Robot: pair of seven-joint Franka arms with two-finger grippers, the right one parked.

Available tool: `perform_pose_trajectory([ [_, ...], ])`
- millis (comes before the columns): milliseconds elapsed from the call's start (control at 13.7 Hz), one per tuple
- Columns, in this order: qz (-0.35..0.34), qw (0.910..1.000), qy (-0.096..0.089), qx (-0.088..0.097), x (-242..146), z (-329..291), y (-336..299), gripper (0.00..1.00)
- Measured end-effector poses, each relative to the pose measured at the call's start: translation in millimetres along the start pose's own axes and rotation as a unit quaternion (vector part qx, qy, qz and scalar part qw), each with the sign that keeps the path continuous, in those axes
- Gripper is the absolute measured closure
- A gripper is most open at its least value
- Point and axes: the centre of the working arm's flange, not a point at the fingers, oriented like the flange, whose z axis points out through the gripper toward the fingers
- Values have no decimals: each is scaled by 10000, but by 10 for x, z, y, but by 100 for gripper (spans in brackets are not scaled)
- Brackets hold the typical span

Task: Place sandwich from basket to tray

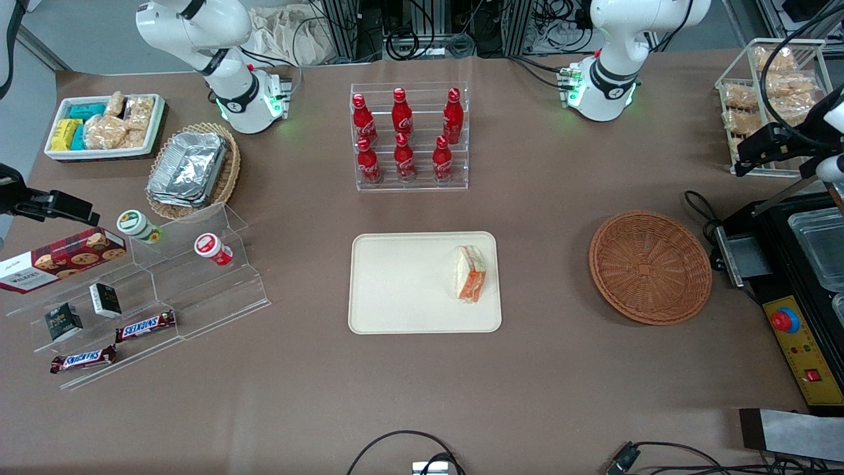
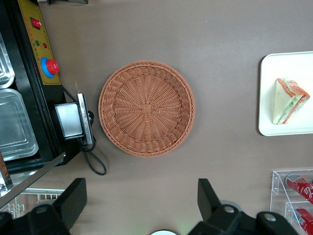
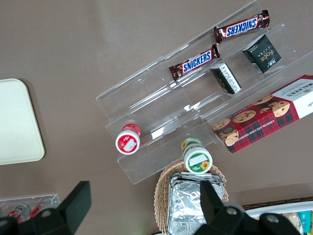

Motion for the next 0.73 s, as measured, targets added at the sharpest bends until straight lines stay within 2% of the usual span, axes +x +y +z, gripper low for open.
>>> perform_pose_trajectory([
  [732,-34,10000,-55,-10,-3,20,-28,0],
])
